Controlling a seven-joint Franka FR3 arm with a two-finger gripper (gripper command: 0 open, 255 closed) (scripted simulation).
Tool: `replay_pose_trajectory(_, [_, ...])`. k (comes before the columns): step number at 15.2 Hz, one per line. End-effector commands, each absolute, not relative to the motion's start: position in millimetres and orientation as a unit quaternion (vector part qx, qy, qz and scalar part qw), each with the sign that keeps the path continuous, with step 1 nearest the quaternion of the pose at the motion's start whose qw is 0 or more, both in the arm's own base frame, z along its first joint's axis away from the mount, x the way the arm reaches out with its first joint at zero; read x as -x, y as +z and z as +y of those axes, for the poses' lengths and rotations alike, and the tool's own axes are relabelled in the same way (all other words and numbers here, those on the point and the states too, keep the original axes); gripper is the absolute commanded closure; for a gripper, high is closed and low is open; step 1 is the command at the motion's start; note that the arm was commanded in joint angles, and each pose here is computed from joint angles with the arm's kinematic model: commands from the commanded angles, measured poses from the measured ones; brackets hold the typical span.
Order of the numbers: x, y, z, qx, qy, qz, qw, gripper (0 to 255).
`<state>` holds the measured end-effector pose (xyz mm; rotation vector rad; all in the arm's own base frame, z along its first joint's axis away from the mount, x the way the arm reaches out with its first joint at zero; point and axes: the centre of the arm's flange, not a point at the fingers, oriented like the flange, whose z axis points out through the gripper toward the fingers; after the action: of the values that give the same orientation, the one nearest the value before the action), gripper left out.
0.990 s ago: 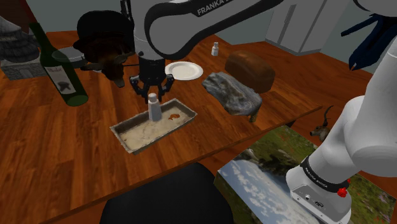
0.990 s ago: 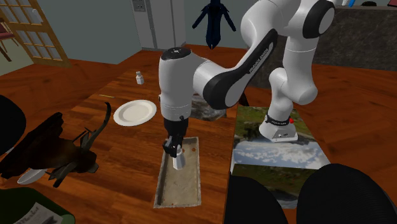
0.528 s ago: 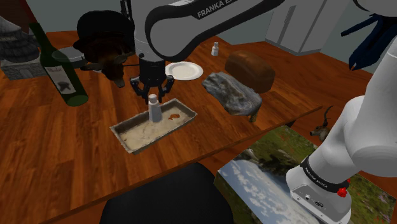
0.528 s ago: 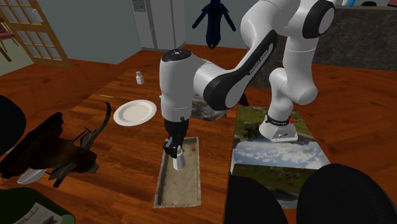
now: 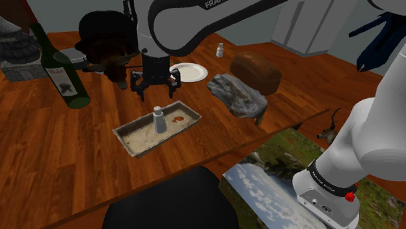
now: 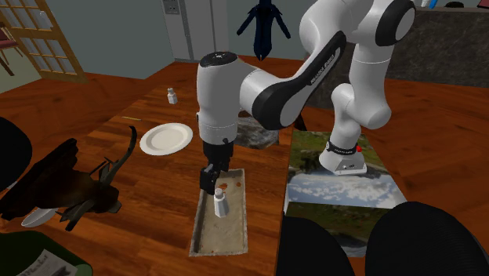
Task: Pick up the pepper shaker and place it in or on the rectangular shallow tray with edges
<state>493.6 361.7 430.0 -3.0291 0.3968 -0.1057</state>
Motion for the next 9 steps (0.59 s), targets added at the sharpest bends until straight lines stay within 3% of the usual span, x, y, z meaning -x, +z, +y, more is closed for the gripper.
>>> replay_pose_trajectory(1, [-493,453,360,0.990,-0.034,0.130,0.042,0])
replay_pose_trajectory(9, [-493,464,359,0.990,-0.034,0.130,0.042,0])
